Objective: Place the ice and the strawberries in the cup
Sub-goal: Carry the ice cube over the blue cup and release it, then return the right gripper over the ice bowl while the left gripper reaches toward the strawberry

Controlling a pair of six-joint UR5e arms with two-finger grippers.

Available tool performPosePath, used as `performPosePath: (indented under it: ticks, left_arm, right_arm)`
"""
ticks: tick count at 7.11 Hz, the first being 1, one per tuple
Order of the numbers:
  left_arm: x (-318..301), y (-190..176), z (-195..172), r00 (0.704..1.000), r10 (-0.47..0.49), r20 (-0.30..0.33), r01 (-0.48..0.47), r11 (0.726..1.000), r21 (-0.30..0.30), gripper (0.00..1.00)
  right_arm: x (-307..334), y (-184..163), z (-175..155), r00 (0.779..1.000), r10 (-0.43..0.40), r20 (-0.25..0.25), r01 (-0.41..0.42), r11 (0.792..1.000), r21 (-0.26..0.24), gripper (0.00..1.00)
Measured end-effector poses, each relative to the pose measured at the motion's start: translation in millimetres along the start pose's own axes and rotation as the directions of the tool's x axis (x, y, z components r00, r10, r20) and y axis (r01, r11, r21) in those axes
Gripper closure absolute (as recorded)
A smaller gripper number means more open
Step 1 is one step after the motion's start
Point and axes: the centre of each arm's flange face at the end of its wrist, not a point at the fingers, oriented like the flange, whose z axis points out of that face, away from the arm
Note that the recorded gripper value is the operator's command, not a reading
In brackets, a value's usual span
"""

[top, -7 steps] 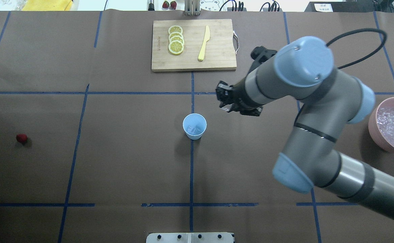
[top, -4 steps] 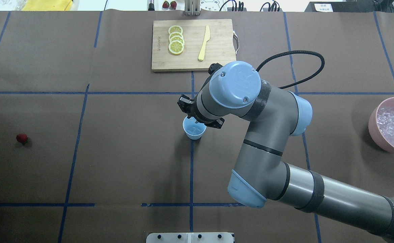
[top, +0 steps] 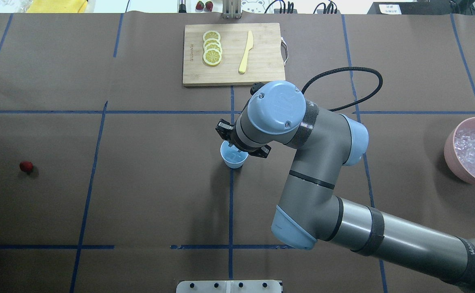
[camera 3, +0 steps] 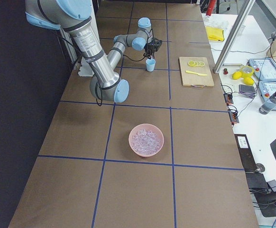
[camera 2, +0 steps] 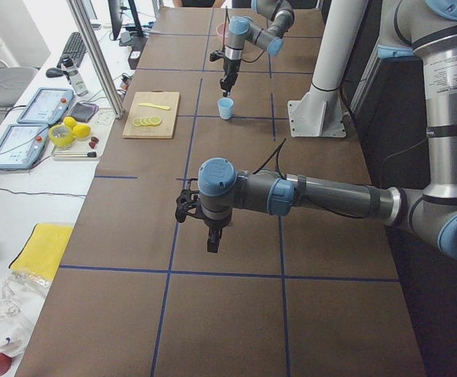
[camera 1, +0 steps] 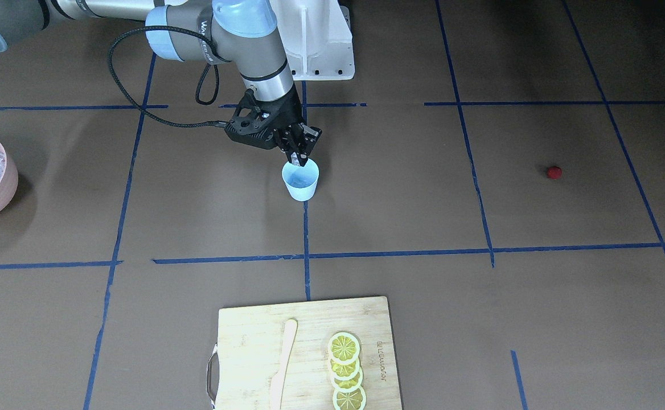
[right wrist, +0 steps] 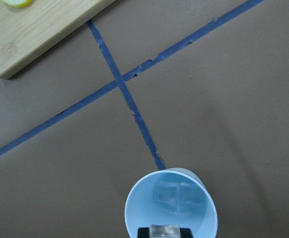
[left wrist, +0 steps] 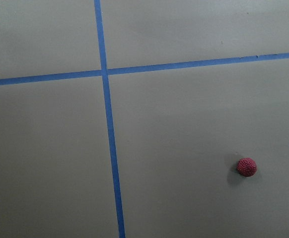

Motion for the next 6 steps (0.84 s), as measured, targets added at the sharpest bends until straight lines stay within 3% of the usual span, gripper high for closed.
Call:
performPosePath:
  ticks: [2, 3, 4, 6]
  left_arm:
    - [0, 0, 0, 1.000, 0.001, 0.000, -0.001, 1.000, 0.001, 0.00]
    - [0, 0, 0, 1.000, -0.001, 0.001, 0.001, 1.000, -0.001, 0.00]
    - [-2, 0, 3, 1.000, -0.004, 0.002, 0.004, 1.000, -0.007, 0.00]
    - [2, -2, 22, 1.000, -0.018, 0.001, 0.018, 0.999, -0.044, 0.00]
  right_arm:
    - [0, 0, 1, 1.000, 0.000, -0.001, 0.000, 1.000, 0.000, 0.37]
    - [-1, -1, -1, 1.000, 0.000, 0.001, 0.000, 1.000, 0.000, 0.24]
    - [-1, -7, -9, 1.000, 0.005, 0.013, -0.005, 1.000, 0.004, 0.01]
    - [49, -68, -58, 0.998, 0.046, 0.030, -0.046, 0.999, -0.013, 0.01]
